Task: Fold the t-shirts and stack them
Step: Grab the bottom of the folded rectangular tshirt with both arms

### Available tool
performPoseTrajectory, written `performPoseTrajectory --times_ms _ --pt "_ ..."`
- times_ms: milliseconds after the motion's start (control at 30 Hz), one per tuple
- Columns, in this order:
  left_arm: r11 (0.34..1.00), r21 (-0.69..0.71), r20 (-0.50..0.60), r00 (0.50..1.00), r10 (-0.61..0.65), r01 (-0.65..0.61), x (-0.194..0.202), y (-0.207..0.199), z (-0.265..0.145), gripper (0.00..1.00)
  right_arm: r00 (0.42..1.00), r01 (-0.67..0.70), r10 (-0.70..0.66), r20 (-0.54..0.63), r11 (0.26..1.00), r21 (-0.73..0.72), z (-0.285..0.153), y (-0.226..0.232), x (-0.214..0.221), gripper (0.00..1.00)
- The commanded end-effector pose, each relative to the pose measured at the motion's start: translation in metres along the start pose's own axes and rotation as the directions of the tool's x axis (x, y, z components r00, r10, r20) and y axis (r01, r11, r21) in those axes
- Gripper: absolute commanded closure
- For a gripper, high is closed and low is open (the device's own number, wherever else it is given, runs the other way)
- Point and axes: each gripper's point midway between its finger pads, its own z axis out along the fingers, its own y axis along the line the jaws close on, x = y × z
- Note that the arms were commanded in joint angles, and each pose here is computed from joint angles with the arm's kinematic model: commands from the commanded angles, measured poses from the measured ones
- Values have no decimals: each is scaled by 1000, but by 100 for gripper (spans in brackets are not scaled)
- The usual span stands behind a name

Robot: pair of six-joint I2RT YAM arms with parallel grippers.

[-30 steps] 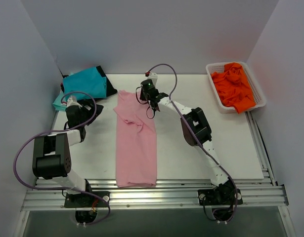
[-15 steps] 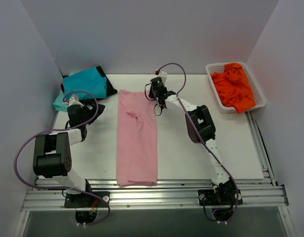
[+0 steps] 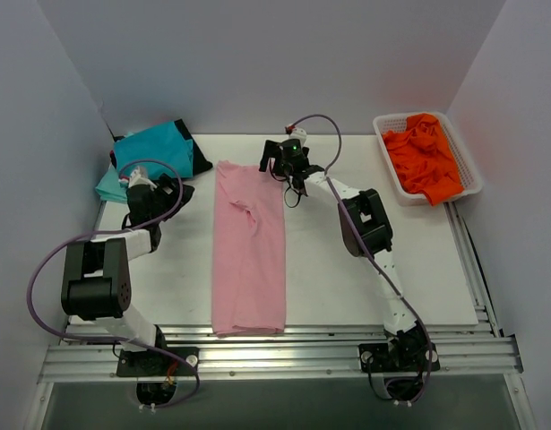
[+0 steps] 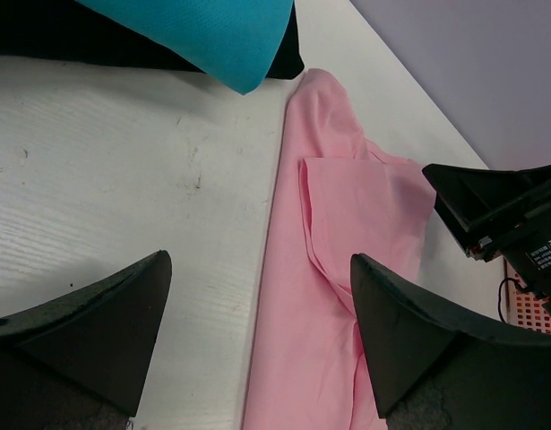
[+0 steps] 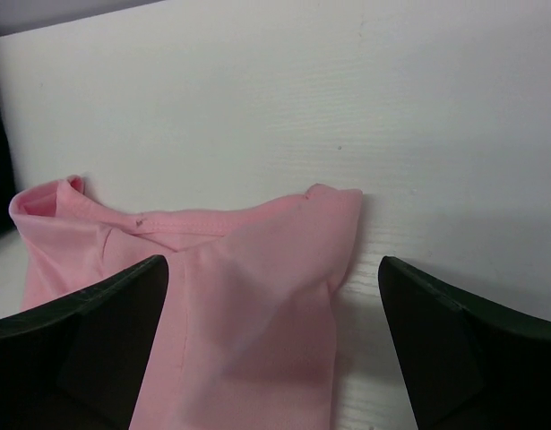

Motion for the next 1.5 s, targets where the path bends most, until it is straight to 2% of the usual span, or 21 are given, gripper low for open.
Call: performPoseTrajectory --times_ms 0,33,67,133,167,200,233,300,333,433,500,533,600,733,1100,1367,1400,1467 --pt "997 60 47 998 40 -43 -19 -26 4 11 991 48 -43 123 998 -43 -17 18 -47 0" --pt "996 68 50 998 47 -51 -19 -30 3 10 988 56 -52 145 998 -23 -23 16 -55 0" --pt "994 87 62 996 56 -61 -24 -41 -2 11 976 56 -50 210 998 -20 -40 23 -83 0" --pt "992 98 76 994 77 -84 -28 -50 -9 10 965 54 -70 251 996 69 -57 5 -91 0" --pt "991 93 97 991 88 -97 -36 -55 -18 10 951 36 -61 304 996 86 -81 8 -117 0" --pt "988 110 90 991 102 -111 -29 -67 -22 10 955 35 -72 287 990 134 -90 -6 -104 0" --pt "988 103 90 990 107 -116 -26 -69 -27 10 931 -6 -60 360 984 180 -120 -9 -130 0" --pt "986 100 106 987 119 -130 -23 -80 -40 10 923 -31 -61 381 972 231 -148 -15 -125 0" --pt "987 95 97 988 123 -132 -17 -82 -48 10 913 -66 -63 404 952 298 -176 -32 -118 0" --pt "992 47 75 991 112 -115 5 -82 -61 10 909 -119 -31 416 936 331 -226 -36 -78 1" --pt "997 34 76 995 61 -64 15 -79 -70 10 921 -122 -4 390 946 299 -246 -21 -46 3" --pt "998 44 87 995 40 -44 16 -82 -80 10 922 -174 59 382 946 273 -260 -18 -35 3" --pt "1000 -3 83 997 -5 5 31 -66 -93 11 952 -148 70 298 957 251 -273 -14 13 3" --pt "1000 -31 95 995 4 -1 49 -62 -140 11 971 -102 52 235 973 207 -323 1 74 1" --pt "997 19 -123 990 70 -68 130 -49 -202 12 993 -106 98 69 986 130 -356 7 158 1" --pt "989 -56 -287 951 117 -138 158 -28 -238 14 999 -28 30 -37 998 47 -392 32 203 0" --pt "985 -69 -315 940 131 -160 164 -22 -243 15 998 19 -15 -53 997 73 -396 22 209 0" --pt "982 -81 -342 930 136 -173 170 -16 -247 15 999 23 -19 -49 996 92 -401 19 212 0"
